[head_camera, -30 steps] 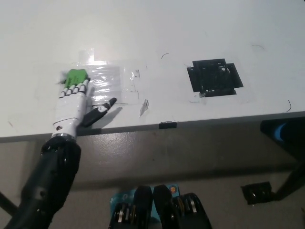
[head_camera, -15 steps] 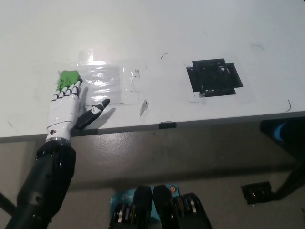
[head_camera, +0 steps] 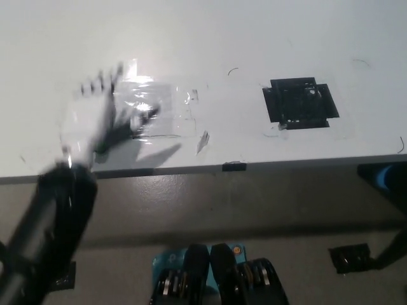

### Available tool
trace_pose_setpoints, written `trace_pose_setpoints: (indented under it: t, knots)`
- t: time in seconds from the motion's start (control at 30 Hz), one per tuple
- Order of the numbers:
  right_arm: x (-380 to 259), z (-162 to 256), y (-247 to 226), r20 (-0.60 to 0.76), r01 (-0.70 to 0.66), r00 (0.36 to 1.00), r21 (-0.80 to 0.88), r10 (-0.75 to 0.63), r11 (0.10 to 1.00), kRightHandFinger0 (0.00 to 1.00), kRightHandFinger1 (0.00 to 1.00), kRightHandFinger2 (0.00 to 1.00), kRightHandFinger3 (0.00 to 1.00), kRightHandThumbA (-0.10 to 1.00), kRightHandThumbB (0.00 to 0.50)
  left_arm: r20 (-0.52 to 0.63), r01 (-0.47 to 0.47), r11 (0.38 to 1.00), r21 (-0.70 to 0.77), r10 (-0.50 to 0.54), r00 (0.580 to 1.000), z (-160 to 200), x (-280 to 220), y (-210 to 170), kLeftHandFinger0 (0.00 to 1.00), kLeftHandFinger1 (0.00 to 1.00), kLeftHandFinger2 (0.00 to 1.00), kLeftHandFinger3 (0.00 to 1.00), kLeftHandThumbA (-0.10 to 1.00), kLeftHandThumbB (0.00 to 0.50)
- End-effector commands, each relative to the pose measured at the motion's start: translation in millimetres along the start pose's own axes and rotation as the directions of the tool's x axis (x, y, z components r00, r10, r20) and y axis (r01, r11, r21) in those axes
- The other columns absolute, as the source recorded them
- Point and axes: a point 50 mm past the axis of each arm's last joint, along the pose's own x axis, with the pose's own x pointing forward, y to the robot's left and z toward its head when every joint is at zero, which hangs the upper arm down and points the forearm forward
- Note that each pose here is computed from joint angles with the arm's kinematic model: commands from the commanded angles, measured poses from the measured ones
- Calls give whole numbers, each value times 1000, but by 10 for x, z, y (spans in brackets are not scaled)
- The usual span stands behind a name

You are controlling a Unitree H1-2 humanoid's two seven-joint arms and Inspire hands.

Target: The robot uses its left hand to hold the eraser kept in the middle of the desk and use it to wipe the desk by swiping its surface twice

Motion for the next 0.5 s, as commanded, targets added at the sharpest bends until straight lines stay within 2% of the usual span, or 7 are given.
trace_pose_setpoints:
  t: [0.0, 0.17, 0.23, 0.33, 0.37, 0.4, 0.47]
  knots:
    - [5, 136, -53, 56, -12, 998, 22, 11, 1000, 1000, 1000, 1000, 1000, 1000, 0, 113, -194, 976, 98, 182, 977, 279, 513, 953, 1000, 1000, 1000, 1000, 1000, 500]
    - [-14, 115, -72, 43, -16, 999, 9, 16, 1000, 1000, 1000, 1000, 1000, 1000, 0, 178, -278, 953, 120, 255, 950, 342, 627, 1255, 1000, 1000, 1000, 1000, 1000, 445]
    - [-13, 121, -73, 53, -17, 998, -5, 17, 1000, 1000, 1000, 1000, 1000, 1000, 0, 173, -298, 946, 130, 274, 946, 362, 651, 1373, 1000, 1000, 1000, 1000, 1000, 454]
    - [-14, 132, -51, 46, -35, 998, 3, 34, 999, 1000, 1000, 1000, 1000, 1000, 0, 196, -334, 941, 61, 317, 928, 417, 339, 1471, 1000, 1000, 1000, 1000, 1000, 419]
    - [-4, 139, -42, 47, -34, 998, 4, 34, 999, 1000, 1000, 1000, 1000, 1000, 0, 195, -334, 940, 61, 317, 928, 419, 350, 1474, 1000, 1000, 1000, 1000, 1000, 417]
    - [-1, 134, -42, 46, -33, 998, 8, 32, 999, 1000, 1000, 1000, 1000, 1000, 0, 203, -337, 941, 42, 322, 925, 452, 75, 1424, 1000, 1000, 1000, 1000, 1000, 467]
    - [26, 141, -42, 47, -32, 998, 8, 31, 999, 1000, 1000, 1000, 1000, 1000, 0, 204, -336, 940, -59, 341, 918, 497, -326, 1334, 1000, 1000, 1000, 1000, 1000, 464]
